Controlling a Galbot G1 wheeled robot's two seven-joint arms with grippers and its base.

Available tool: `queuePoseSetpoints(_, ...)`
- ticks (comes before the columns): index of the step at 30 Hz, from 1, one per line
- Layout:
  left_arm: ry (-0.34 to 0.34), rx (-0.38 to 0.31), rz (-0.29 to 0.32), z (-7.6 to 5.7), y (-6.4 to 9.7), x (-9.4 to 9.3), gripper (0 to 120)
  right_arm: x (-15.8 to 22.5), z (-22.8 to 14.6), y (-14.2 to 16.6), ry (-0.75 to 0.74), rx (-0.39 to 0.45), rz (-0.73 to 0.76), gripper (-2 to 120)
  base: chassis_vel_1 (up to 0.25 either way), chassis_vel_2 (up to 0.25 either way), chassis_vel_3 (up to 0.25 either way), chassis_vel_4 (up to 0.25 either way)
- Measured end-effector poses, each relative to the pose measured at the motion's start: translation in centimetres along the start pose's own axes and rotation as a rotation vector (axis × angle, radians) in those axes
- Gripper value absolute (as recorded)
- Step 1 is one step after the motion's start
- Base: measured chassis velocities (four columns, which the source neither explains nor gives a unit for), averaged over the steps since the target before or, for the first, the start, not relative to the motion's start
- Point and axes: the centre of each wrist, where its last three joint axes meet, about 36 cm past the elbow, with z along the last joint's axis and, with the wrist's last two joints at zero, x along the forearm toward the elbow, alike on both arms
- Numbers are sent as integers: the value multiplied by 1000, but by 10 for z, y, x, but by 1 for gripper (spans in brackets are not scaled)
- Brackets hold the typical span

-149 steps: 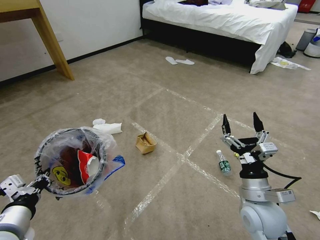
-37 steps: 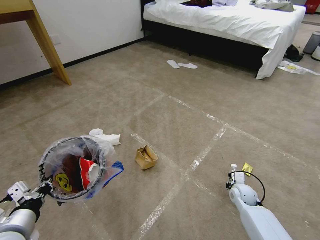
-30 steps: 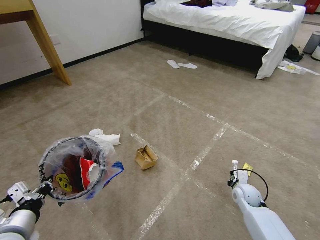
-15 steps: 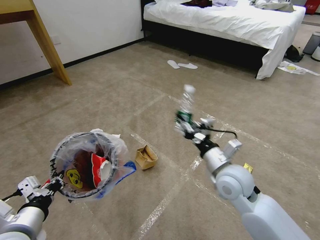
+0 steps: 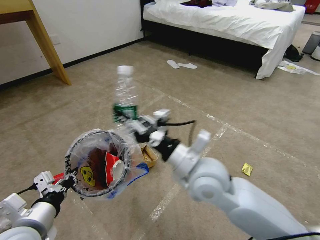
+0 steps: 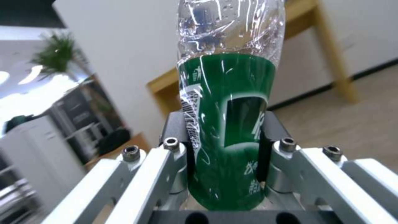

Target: Pick up the trash bin and place the garbage on the floor into it.

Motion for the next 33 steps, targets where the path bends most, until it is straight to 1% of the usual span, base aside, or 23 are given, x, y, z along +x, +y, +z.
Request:
queuePoseSetpoints(2, 6, -1, -5, 0, 2, -3, 0, -19, 19, 9, 71, -18, -42, 23, 0, 0, 0, 0)
queuePoseSetpoints(3, 6, -1, -5, 0, 2, -3, 0, -19, 19, 9, 71, -18, -42, 23, 0, 0, 0, 0)
queuePoseSetpoints(4, 7, 4, -5, -1, 3, -4, 0, -26, 28, 11, 105, -19, -54, 23, 0, 0, 0, 0)
queuePoseSetpoints(11, 7, 12, -15, -3, 8, -8, 0, -37, 51, 19, 186, -33, -58, 23, 0, 0, 0, 0)
queuePoseSetpoints(12, 5, 13, -17, -4, 9, -9, 0, -40, 59, 18, 209, -29, -49, 23, 0, 0, 0, 0)
queuePoseSetpoints(13, 5, 13, -17, -4, 9, -9, 0, -40, 59, 18, 209, -29, -49, 23, 0, 0, 0, 0)
queuePoseSetpoints(15, 4, 17, -16, -5, 10, -8, 0, -43, 75, 9, 237, 4, -20, 23, 0, 0, 0, 0)
queuePoseSetpoints(19, 3, 19, -12, -6, 9, -8, 0, -45, 81, 1, 246, 15, -3, 23, 0, 0, 0, 0)
queuePoseSetpoints(25, 1, 21, -7, -7, 9, -6, 0, -48, 88, -20, 236, 58, 28, 23, 0, 0, 0, 0)
queuePoseSetpoints(33, -4, 20, -9, -9, 10, -5, 0, -47, 89, -26, 221, 71, 39, 23, 0, 0, 0, 0)
